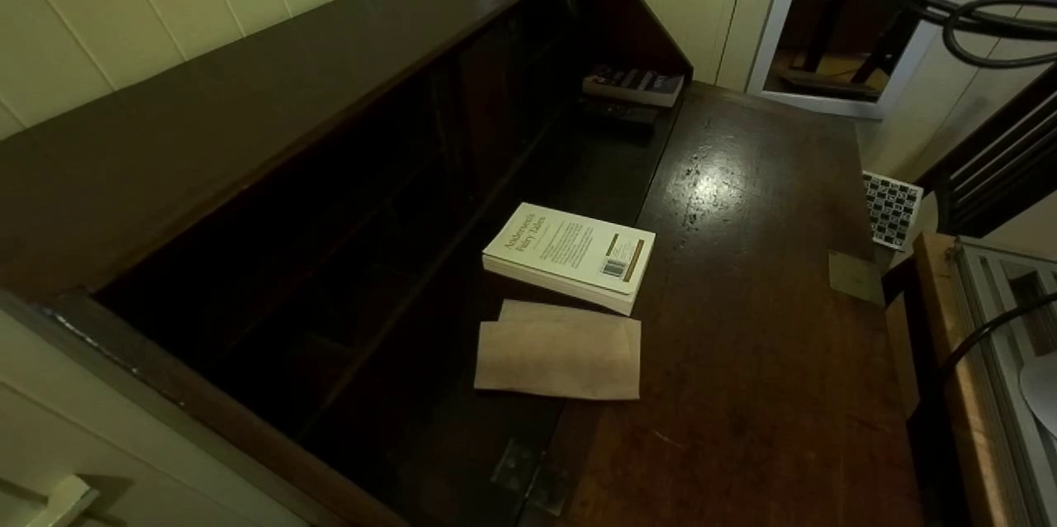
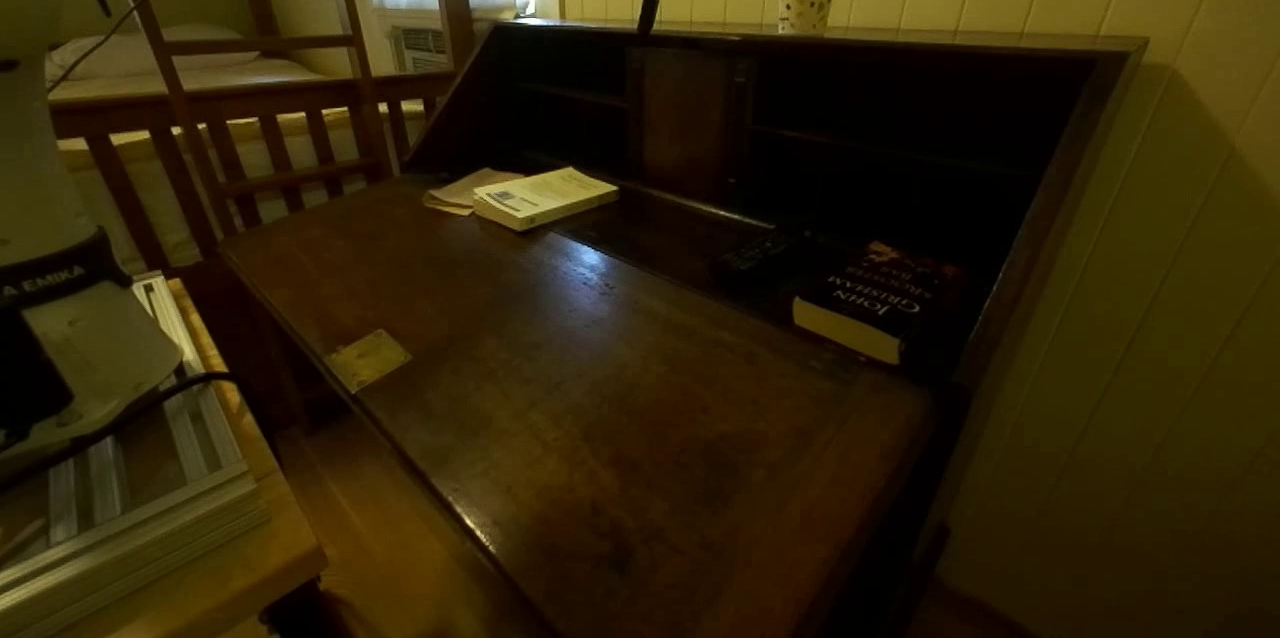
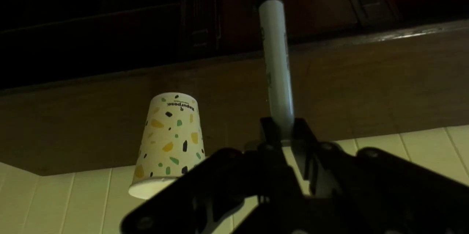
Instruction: Put the marker on top of the table
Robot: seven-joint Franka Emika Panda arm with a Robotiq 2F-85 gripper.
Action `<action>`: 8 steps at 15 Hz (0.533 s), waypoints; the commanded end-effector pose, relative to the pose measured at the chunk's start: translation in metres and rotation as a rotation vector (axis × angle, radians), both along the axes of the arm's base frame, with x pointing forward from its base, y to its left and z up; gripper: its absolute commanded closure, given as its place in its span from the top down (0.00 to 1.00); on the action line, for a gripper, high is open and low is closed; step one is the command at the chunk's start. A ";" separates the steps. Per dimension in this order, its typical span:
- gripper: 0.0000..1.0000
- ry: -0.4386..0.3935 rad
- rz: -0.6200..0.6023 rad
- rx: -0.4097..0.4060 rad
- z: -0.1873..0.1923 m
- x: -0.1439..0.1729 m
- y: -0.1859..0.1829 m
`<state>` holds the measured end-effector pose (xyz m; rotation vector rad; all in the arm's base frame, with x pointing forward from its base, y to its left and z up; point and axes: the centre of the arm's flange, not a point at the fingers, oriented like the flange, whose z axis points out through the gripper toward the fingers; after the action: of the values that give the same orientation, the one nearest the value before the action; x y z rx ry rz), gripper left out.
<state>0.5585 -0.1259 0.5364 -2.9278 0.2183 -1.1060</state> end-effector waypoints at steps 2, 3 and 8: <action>0.04 0.061 0.076 -0.018 -0.033 0.006 -0.005; 0.04 0.077 0.089 -0.018 -0.039 0.006 -0.004; 0.04 0.139 0.162 -0.073 -0.076 0.004 0.000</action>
<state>0.5559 -0.1210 0.4818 -3.0067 0.0291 -0.9587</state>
